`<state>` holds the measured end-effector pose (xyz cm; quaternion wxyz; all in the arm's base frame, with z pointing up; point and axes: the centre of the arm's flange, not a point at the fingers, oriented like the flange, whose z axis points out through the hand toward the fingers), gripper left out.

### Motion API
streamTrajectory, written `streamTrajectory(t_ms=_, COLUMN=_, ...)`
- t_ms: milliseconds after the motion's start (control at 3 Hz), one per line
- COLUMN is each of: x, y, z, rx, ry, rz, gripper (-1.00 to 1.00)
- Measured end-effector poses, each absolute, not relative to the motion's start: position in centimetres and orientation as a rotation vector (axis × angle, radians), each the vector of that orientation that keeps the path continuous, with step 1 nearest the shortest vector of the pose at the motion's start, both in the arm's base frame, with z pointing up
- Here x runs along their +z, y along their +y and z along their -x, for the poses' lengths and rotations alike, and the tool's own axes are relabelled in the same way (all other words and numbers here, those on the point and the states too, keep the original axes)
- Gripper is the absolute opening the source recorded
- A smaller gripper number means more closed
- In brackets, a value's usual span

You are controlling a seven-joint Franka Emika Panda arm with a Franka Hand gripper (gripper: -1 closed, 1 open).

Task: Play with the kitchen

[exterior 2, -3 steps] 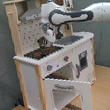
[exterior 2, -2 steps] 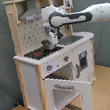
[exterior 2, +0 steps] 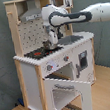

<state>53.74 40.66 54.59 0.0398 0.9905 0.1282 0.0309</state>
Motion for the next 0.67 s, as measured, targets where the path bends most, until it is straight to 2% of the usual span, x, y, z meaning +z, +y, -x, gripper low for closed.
streamTrajectory(t_ms=667, x=60.9, y=43.3, z=-50.7, rx=0.320, ry=0.451, rz=-2.927, gripper=1.00)
